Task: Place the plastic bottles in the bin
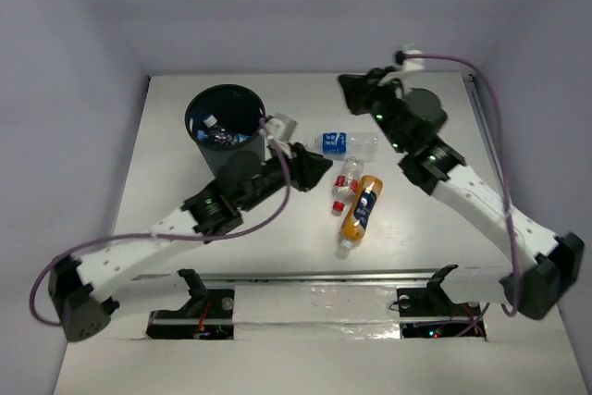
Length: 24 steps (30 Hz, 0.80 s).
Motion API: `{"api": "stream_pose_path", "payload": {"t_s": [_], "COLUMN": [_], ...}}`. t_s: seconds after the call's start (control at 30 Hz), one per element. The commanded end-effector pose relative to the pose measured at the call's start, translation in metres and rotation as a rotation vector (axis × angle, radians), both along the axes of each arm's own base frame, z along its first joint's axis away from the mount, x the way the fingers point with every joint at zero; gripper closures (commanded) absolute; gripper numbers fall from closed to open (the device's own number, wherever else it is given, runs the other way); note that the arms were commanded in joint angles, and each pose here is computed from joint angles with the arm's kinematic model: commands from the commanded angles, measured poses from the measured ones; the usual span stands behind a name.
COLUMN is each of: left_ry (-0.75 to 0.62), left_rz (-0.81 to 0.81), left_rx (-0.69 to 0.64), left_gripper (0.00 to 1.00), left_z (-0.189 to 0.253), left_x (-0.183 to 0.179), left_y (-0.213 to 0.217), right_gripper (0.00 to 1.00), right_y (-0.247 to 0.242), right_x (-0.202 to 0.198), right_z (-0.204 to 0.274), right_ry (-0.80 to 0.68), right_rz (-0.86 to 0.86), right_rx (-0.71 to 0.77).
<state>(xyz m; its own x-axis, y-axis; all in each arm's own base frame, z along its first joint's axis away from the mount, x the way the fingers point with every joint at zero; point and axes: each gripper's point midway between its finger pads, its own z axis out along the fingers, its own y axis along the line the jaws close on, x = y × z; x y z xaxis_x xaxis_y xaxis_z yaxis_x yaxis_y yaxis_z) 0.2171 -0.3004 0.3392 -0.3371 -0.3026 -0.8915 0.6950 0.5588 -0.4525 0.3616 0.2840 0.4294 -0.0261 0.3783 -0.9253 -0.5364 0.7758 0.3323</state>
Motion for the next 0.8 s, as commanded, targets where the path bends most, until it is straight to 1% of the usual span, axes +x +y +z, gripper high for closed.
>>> {"api": "stream_pose_path", "payload": {"t_s": [0.0, 0.03, 0.07, 0.1, 0.13, 0.17, 0.2, 0.23, 0.27, 0.3, 0.33, 0.37, 0.4, 0.43, 0.47, 0.6, 0.7, 0.77], "left_ry": [-0.003, 0.003, 0.023, 0.031, 0.033, 0.062, 0.068, 0.063, 0.088, 0.088, 0.080, 0.094, 0.098, 0.104, 0.115, 0.121, 0.115, 0.111], "left_rz": [0.109, 0.108, 0.113, 0.102, 0.082, 0.067, 0.064, 0.055, 0.055, 0.074, 0.072, 0.075, 0.085, 0.086, 0.081, 0.121, 0.162, 0.167], "left_rx": [0.138, 0.153, 0.190, 0.201, 0.207, 0.259, 0.281, 0.289, 0.352, 0.375, 0.383, 0.431, 0.446, 0.458, 0.484, 0.546, 0.586, 0.605], "left_gripper": [0.72, 0.72, 0.72, 0.71, 0.66, 0.62, 0.59, 0.54, 0.51, 0.49, 0.44, 0.43, 0.41, 0.38, 0.37, 0.36, 0.35, 0.35], "left_z": [-0.032, -0.037, -0.055, -0.062, -0.063, -0.085, -0.092, -0.090, -0.115, -0.121, -0.119, -0.139, -0.145, -0.151, -0.162, -0.184, -0.193, -0.201], "left_x": [0.020, 0.023, 0.031, 0.030, 0.028, 0.031, 0.032, 0.029, 0.030, 0.032, 0.030, 0.032, 0.035, 0.038, 0.038, 0.052, 0.062, 0.065], "left_y": [-0.023, -0.030, -0.041, -0.049, -0.060, -0.074, -0.081, -0.093, -0.103, -0.108, -0.119, -0.126, -0.130, -0.134, -0.144, -0.155, -0.159, -0.162], "right_gripper": [0.82, 0.81, 0.81, 0.80, 0.79, 0.78, 0.77, 0.74, 0.71, 0.65, 0.62, 0.59, 0.56, 0.50, 0.48, 0.39, 0.35, 0.34], "right_y": [-0.067, -0.083, -0.093, -0.100, -0.112, -0.121, -0.125, -0.135, -0.141, -0.146, -0.148, -0.152, -0.152, -0.152, -0.153, -0.148, -0.144, -0.143], "right_x": [-0.027, -0.029, -0.033, -0.037, -0.049, -0.052, -0.055, -0.067, -0.070, -0.073, -0.075, -0.081, -0.083, -0.083, -0.084, -0.085, -0.086, -0.087], "right_z": [0.024, 0.020, 0.011, 0.003, 0.010, 0.005, -0.005, 0.003, 0.000, -0.001, -0.006, -0.005, -0.006, -0.010, -0.013, -0.022, -0.025, -0.025], "right_ry": [-0.040, -0.031, -0.002, 0.013, -0.001, 0.010, 0.023, 0.002, 0.007, 0.007, 0.012, 0.009, 0.011, 0.016, 0.023, 0.035, 0.039, 0.037], "right_rz": [-0.091, -0.146, -0.174, -0.189, -0.210, -0.231, -0.245, -0.252, -0.267, -0.278, -0.282, -0.281, -0.277, -0.276, -0.274, -0.248, -0.230, -0.224], "right_rx": [0.146, 0.145, 0.126, 0.117, 0.134, 0.132, 0.126, 0.149, 0.150, 0.151, 0.145, 0.149, 0.146, 0.140, 0.133, 0.120, 0.118, 0.118]}}
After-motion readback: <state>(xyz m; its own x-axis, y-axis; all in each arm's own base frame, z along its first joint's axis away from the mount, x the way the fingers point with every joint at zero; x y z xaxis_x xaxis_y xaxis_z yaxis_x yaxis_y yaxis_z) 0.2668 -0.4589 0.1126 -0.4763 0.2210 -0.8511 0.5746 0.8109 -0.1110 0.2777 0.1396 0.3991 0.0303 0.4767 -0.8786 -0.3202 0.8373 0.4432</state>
